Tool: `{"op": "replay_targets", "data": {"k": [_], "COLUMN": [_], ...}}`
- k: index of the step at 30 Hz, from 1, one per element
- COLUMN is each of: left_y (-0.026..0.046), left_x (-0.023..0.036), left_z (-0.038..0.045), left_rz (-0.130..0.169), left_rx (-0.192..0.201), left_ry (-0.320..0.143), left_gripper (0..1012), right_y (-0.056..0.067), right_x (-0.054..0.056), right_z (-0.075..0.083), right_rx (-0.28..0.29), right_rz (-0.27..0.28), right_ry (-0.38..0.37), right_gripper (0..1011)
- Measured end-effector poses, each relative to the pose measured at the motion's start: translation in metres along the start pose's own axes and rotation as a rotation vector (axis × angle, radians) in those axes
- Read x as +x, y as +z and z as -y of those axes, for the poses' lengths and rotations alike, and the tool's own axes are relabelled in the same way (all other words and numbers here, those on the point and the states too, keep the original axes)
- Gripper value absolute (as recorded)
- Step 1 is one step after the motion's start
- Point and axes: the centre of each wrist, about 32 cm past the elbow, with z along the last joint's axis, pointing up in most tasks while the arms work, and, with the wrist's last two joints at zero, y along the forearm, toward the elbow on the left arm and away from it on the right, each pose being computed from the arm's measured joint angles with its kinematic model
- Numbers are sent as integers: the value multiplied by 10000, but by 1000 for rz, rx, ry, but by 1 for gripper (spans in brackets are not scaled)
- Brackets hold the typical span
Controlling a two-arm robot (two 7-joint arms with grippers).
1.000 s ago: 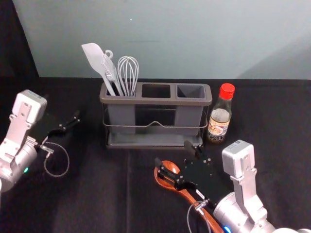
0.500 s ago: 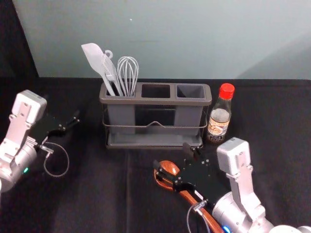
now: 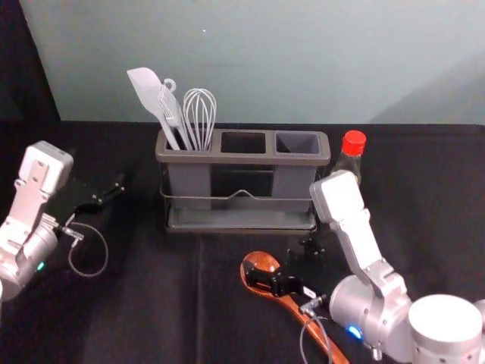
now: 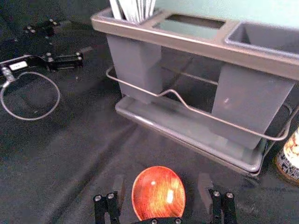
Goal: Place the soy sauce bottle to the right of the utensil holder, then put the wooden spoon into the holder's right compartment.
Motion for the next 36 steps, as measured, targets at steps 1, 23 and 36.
{"op": "replay_targets", "data": {"k": [1, 23, 36], "left_y": [0, 0, 0], "left_x": [0, 0, 0], "left_z": [0, 0, 0], "left_rz": [0, 0, 0], "left_rx": [0, 0, 0], "left_ry": [0, 0, 0], "left_gripper": [1000, 1000, 1000], "right_y": [48, 481, 548], "right_x": [14, 54, 2], "right_z": [-13, -366, -475], "right_rx": [-31, -268, -341], "right_rz": [-13, 17, 62], "right_ry": [4, 19, 23], "right_gripper": [1002, 1002, 1002]}}
